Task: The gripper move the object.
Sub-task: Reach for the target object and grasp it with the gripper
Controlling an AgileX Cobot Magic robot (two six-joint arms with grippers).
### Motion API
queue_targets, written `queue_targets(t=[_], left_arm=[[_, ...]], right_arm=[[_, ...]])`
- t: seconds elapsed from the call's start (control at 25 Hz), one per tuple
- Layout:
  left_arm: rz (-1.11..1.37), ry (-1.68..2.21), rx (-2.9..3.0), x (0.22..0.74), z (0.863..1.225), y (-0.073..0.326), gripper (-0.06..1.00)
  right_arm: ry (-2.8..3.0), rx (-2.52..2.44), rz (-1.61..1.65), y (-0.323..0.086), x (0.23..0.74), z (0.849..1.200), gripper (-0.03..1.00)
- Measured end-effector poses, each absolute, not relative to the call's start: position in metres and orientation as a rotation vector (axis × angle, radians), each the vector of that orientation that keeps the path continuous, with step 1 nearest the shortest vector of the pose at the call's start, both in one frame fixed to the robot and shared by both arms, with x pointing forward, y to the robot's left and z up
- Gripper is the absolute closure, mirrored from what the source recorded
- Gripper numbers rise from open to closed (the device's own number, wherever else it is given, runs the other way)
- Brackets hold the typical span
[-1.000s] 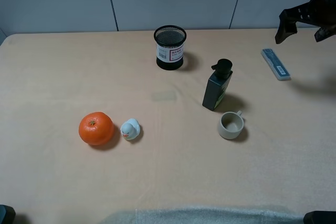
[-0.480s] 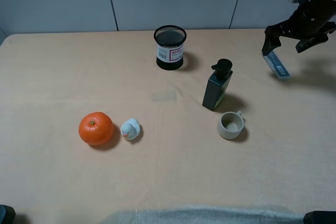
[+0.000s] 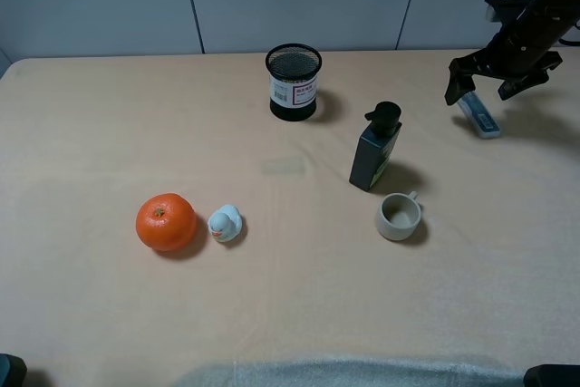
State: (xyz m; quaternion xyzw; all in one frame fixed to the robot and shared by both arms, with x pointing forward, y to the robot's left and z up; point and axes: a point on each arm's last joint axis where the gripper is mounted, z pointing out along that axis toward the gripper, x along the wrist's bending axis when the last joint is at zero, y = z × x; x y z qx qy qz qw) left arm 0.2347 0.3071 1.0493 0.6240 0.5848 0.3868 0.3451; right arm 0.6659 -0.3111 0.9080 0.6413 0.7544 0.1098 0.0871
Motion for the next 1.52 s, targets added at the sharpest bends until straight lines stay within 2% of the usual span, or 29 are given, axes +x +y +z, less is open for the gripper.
queue_targets(t=[0.36, 0.8, 1.12, 1.24, 1.4, 1.52], left_arm=[[1.004, 1.518, 1.62, 0.235, 1.049, 0.307, 0.03], [1.004, 1.518, 1.62, 0.235, 1.049, 0.307, 0.03], [1.004, 1.518, 1.62, 0.235, 1.049, 0.307, 0.03], [1.004, 1.518, 1.62, 0.235, 1.049, 0.307, 0.03], [1.004, 1.518, 1.62, 0.235, 1.049, 0.307, 0.03], [1.004, 1.518, 1.62, 0.235, 1.049, 0.307, 0.03]], right_arm=[[2.224, 1.941, 0.371, -0.327, 0.668, 0.899, 0.28], [2.257, 1.981, 0.389, -0.325, 0.669, 0.877, 0.28], [2.25, 1.976, 0.395, -0.325, 0.67, 0.876, 0.28], [2.249, 1.975, 0.396, -0.325, 0.67, 0.876, 0.38], [2.244, 1.976, 0.392, -0.326, 0.671, 0.876, 0.59], [2.248, 1.968, 0.383, -0.326, 0.67, 0.876, 0.68]])
